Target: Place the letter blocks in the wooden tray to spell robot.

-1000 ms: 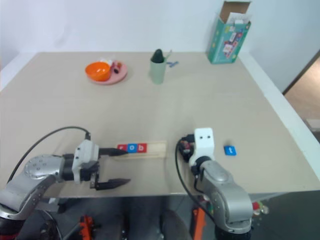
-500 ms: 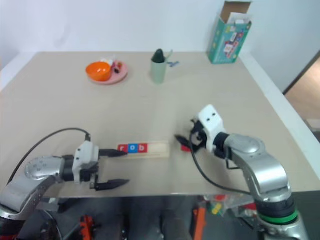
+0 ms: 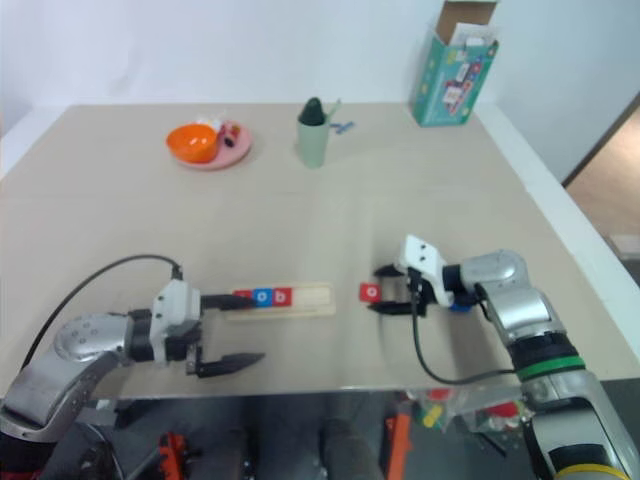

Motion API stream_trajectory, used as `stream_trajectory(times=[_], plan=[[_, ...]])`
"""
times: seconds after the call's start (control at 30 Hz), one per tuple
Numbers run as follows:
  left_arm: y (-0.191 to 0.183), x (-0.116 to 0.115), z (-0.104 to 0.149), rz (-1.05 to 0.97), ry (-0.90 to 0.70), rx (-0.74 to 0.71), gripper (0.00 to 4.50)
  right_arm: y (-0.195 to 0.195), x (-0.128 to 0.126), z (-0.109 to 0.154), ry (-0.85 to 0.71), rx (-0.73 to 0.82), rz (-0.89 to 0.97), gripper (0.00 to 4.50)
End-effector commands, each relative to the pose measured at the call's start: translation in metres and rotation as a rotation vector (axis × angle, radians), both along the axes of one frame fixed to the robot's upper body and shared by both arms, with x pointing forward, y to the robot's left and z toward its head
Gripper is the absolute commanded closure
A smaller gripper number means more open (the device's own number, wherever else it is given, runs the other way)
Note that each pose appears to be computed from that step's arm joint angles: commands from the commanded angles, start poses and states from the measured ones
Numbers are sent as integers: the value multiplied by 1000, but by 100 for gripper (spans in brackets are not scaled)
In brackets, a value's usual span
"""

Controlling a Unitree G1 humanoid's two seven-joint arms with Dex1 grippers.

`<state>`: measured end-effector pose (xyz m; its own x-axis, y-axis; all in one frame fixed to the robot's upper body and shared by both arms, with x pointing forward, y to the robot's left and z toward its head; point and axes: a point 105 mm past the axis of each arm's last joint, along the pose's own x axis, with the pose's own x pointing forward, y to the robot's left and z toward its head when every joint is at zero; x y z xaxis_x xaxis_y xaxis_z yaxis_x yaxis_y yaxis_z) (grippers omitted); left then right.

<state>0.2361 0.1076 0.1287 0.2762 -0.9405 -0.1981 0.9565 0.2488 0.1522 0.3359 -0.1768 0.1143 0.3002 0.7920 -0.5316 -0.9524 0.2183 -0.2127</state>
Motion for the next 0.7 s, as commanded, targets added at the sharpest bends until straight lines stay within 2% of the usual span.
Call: stream_trajectory(times=[0.03,0.1,0.13,0.43,0.6,0.7], plan=[[0,-2,9,2,-45,2,0,4,0,3,1,21,23,257],[1,-2,10,5,-46,4,0,7,-1,3,1,30,32,325],[1,-2,10,6,-46,6,0,9,-1,3,-10,33,37,332],[10,7,12,77,-53,-9,0,52,-10,46,-64,151,162,332],[14,12,11,98,-55,-3,0,80,-19,43,-48,124,262,332],[14,13,11,101,-57,-3,0,89,-15,38,-40,120,266,332]])
